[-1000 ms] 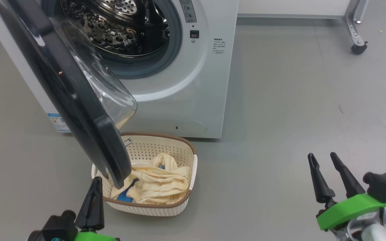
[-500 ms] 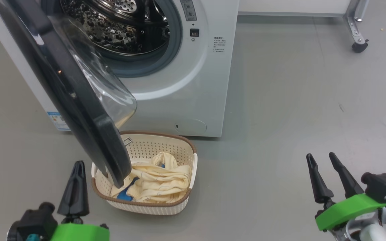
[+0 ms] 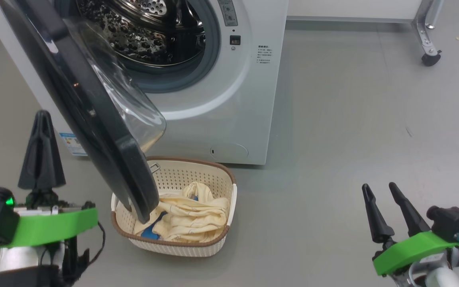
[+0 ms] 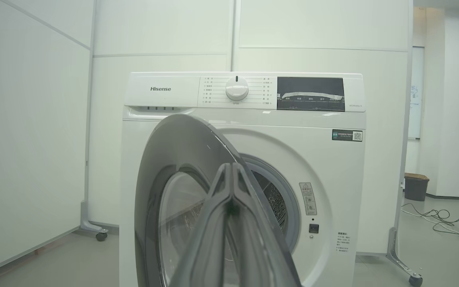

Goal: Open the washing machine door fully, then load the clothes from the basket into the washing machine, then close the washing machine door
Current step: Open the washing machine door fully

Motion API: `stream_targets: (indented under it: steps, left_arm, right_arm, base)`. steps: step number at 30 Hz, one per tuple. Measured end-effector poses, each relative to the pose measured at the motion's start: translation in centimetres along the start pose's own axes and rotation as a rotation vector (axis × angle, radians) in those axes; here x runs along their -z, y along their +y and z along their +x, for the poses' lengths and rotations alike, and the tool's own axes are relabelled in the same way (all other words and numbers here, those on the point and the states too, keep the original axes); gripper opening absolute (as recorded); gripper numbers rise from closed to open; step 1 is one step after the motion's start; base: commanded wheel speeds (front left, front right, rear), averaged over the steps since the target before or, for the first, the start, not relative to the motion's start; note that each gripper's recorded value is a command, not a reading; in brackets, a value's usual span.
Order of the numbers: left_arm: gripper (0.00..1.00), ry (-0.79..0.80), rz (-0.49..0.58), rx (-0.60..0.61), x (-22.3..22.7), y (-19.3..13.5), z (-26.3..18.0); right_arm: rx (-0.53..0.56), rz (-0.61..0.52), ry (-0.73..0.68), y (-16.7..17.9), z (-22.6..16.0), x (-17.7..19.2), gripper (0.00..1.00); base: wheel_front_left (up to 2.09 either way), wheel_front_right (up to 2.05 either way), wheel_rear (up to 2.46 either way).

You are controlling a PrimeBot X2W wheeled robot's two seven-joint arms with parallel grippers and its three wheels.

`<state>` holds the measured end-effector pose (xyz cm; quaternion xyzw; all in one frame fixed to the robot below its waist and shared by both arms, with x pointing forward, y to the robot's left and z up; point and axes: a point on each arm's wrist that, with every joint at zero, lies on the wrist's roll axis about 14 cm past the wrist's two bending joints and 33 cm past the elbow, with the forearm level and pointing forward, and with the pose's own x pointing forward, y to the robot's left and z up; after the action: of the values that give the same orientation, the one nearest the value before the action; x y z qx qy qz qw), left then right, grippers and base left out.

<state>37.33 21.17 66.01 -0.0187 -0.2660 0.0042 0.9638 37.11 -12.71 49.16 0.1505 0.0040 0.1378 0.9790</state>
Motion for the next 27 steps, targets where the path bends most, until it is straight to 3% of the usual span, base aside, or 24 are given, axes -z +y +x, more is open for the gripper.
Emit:
stream_targets:
  steps: [5, 12, 21, 27]
  left_arm:
    - [0.0, -0.13, 0.012, 0.059, -4.3, -1.7, 2.7]
    - [0.0, -0.13, -0.018, 0.192, -5.1, -6.4, 4.1]
    - [0.0, 0.038, -0.132, 0.355, -1.6, -12.2, 3.3]
    - [0.0, 0.16, -0.172, 0.399, 1.3, -13.7, 1.8]
  right_arm:
    - [0.002, 0.0, 0.0, -0.1, -0.1, 0.0, 1.0]
    - [0.01, 0.007, 0.005, -0.1, -0.3, 0.3, 1.0]
    - [0.035, 0.007, -0.001, -0.8, -0.9, 0.1, 1.0]
    - [0.044, 0.009, 0.003, -1.0, -1.0, 0.2, 1.0]
  base:
    - [0.0, 0.0, 0.0]
    - [0.0, 0.0, 0.0]
    - [0.0, 0.0, 0.0]
    - [0.0, 0.0, 0.0]
